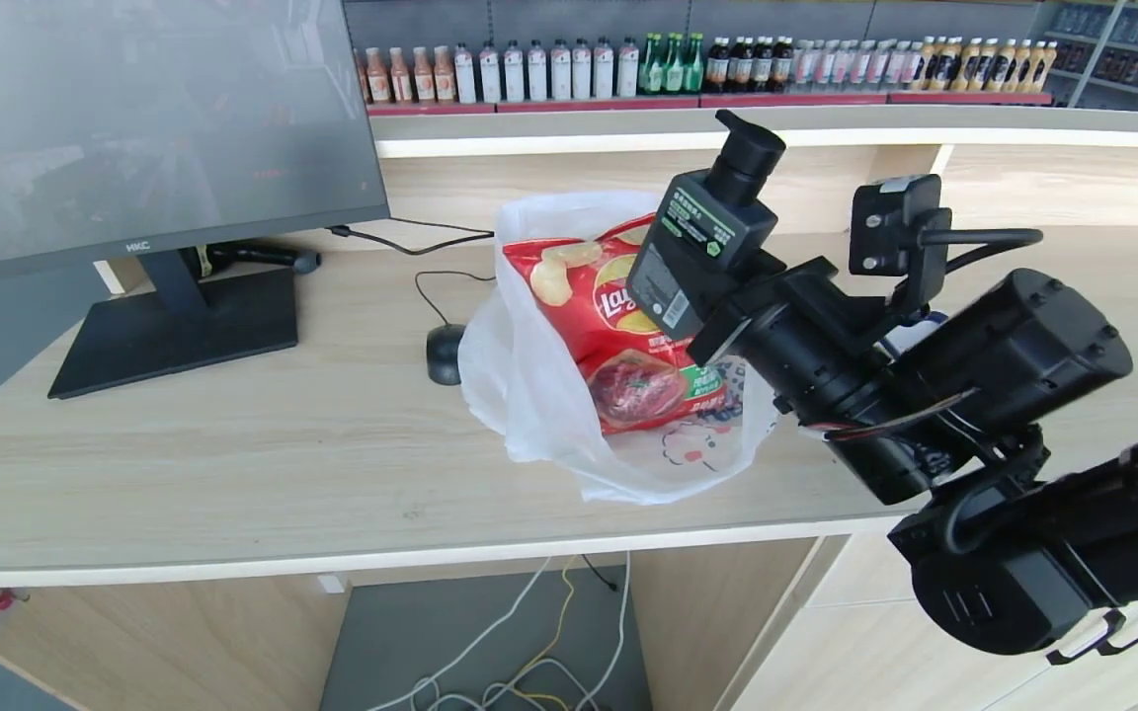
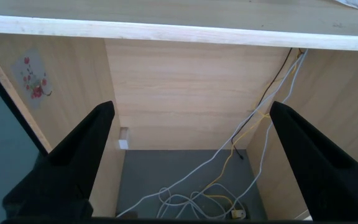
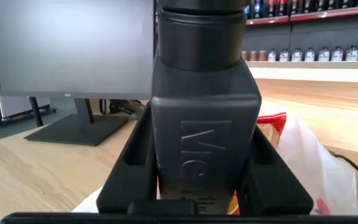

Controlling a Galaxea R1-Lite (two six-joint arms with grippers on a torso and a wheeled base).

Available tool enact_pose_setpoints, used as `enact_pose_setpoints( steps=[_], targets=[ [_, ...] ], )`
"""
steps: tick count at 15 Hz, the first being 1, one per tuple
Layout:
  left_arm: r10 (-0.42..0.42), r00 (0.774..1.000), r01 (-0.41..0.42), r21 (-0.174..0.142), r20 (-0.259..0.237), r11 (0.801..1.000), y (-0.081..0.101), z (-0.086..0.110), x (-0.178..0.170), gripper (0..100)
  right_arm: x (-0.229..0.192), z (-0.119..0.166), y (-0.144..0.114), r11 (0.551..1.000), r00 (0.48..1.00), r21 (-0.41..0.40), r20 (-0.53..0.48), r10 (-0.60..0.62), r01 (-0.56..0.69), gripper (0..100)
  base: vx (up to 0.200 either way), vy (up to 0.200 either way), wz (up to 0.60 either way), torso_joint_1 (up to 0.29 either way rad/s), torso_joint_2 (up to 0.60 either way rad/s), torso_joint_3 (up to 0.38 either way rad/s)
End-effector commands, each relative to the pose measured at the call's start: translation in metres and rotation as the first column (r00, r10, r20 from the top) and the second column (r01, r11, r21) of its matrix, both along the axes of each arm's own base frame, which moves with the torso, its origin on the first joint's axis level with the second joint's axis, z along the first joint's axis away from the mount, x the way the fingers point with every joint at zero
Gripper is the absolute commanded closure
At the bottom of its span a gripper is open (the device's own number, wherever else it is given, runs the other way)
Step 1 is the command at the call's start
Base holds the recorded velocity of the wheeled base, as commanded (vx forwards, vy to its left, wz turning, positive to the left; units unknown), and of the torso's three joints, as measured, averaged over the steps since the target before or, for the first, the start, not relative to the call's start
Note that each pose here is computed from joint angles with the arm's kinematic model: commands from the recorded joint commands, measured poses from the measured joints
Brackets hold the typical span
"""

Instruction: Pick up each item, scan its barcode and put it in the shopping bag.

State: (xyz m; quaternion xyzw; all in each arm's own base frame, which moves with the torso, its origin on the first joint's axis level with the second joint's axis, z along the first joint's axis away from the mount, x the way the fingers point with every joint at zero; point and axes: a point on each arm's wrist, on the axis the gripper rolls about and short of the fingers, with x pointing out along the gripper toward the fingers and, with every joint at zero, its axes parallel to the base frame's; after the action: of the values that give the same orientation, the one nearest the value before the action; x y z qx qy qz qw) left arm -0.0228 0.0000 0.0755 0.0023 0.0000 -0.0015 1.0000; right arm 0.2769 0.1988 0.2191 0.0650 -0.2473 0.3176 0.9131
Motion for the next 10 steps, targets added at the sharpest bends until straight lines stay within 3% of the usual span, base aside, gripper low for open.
enact_pose_setpoints(
  steps=[1, 10],
  targets=[
    [0.001, 1.0, -0.001, 0.0, 0.0, 1.0, 0.0, 0.0, 0.0, 0, 0.01, -0.016, 0.006, 1.0, 0.999, -0.024, -0.033, -0.002, 0.001, 100, 0.0, 0.0, 0.0, 0.0, 0.0, 0.0],
    [0.0, 1.0, 0.0, 0.0, 0.0, 1.0, 0.0, 0.0, 0.0, 0, 0.036, -0.041, 0.014, 0.998, 0.997, -0.053, -0.072, -0.028, 0.024, 100, 0.0, 0.0, 0.0, 0.0, 0.0, 0.0]
  ],
)
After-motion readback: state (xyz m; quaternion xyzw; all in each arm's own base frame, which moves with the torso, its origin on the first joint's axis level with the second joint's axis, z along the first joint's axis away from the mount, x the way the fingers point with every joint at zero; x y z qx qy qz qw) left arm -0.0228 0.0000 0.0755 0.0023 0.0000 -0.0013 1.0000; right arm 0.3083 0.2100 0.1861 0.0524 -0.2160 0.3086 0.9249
